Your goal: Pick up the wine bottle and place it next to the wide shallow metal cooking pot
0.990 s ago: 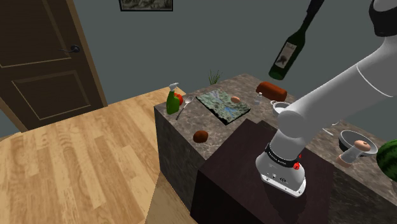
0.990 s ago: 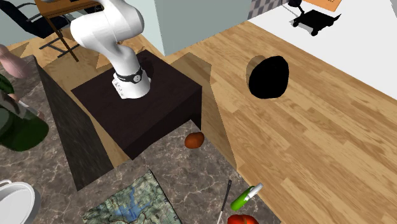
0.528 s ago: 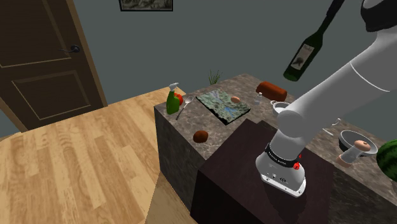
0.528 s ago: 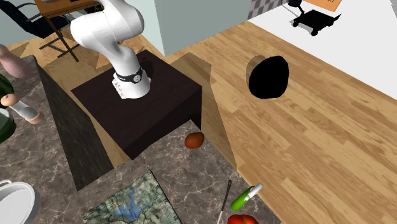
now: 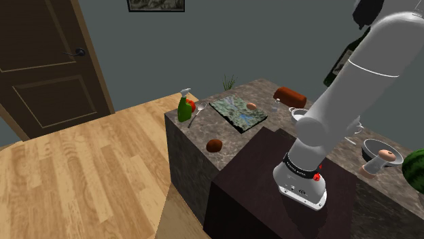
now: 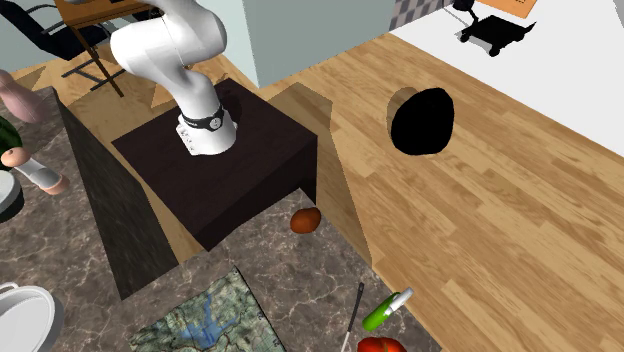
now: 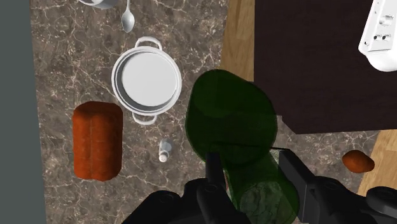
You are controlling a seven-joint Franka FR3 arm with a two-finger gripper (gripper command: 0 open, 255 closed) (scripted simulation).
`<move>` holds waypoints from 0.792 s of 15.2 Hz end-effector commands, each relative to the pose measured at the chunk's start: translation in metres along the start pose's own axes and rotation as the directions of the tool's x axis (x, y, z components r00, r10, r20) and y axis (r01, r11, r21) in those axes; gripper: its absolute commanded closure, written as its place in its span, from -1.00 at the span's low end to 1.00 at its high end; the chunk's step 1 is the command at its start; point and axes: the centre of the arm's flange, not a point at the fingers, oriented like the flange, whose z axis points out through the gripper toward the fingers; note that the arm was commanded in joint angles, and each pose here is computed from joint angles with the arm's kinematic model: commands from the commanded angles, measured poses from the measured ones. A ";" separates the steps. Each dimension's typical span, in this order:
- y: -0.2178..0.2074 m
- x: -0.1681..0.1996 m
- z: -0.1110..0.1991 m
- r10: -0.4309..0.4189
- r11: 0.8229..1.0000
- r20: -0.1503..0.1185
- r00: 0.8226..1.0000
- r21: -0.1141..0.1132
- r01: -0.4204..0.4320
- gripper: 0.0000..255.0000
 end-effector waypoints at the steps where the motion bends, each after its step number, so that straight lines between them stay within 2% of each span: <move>1: 0.008 -0.010 0.002 -0.010 1.000 -0.005 1.000 -0.001 0.010 1.00; 12: 0.008 -0.012 0.060 -0.010 1.000 -0.005 1.000 -0.001 0.010 1.00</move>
